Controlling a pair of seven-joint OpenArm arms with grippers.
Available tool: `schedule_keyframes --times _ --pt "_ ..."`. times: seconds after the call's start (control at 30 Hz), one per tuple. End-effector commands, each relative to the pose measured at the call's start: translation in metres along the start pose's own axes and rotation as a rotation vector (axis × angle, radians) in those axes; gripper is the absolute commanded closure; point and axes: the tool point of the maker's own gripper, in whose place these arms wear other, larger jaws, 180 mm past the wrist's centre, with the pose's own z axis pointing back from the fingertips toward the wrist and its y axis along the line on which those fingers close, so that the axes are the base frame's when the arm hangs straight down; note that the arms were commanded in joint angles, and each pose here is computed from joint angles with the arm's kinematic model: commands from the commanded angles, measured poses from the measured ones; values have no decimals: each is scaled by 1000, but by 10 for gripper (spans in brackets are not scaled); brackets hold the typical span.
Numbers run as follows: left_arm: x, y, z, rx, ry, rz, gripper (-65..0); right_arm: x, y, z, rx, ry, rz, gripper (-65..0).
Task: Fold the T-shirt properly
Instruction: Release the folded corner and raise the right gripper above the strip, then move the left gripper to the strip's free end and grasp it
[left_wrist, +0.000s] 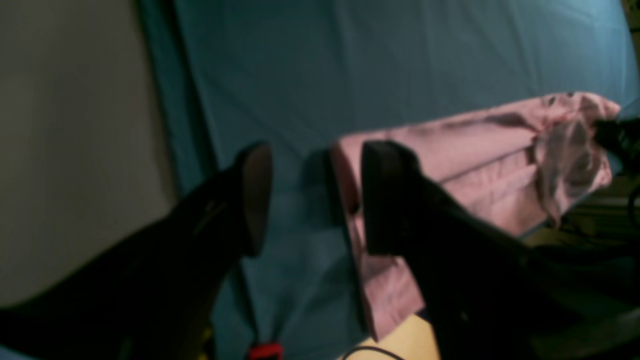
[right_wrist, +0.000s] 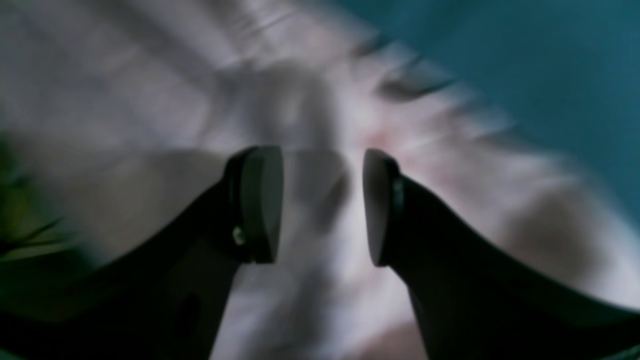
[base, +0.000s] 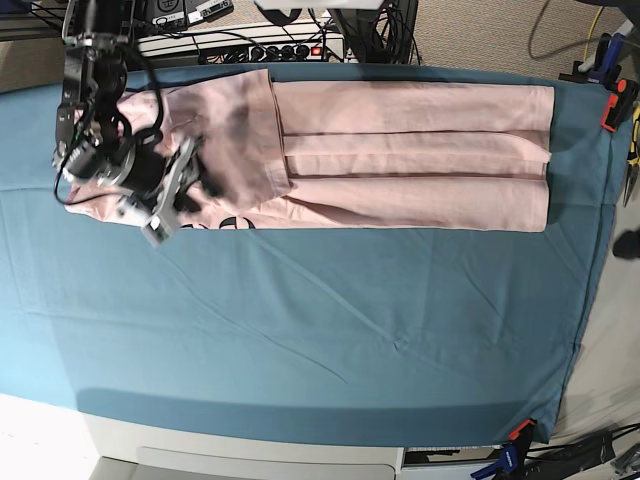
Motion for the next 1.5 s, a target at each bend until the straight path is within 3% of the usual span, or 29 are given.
schedule_keyframes --times 0.0,0.17,0.33,0.63,0.8,1.2,1.47 --pt "13 -3 8 -4 -42 -19 -298 15 -16 7 -69 -38 10 -267" --pt "-4 -9 -15 -52 -42 23 -298 13 -68 18 -351 0 -29 -267" --pt "-14 -9 -24 -50 -20 62 -298 1 -90 28 -490 54 -54 -267" --pt "-78 1 -22 -25 107 188 -298 2 -90 28 -491 44 -51 -267" --pt "-103 1 -19 -28 182 186 -298 2 -90 28 -488 41 -52 -267" --pt "-138 2 -18 -24 243 237 -298 4 -88 27 -479 33 -57 -267" --pt "-153 -18 -48 -103 221 283 -299 4 -87 26 -468 27 -64 -267"
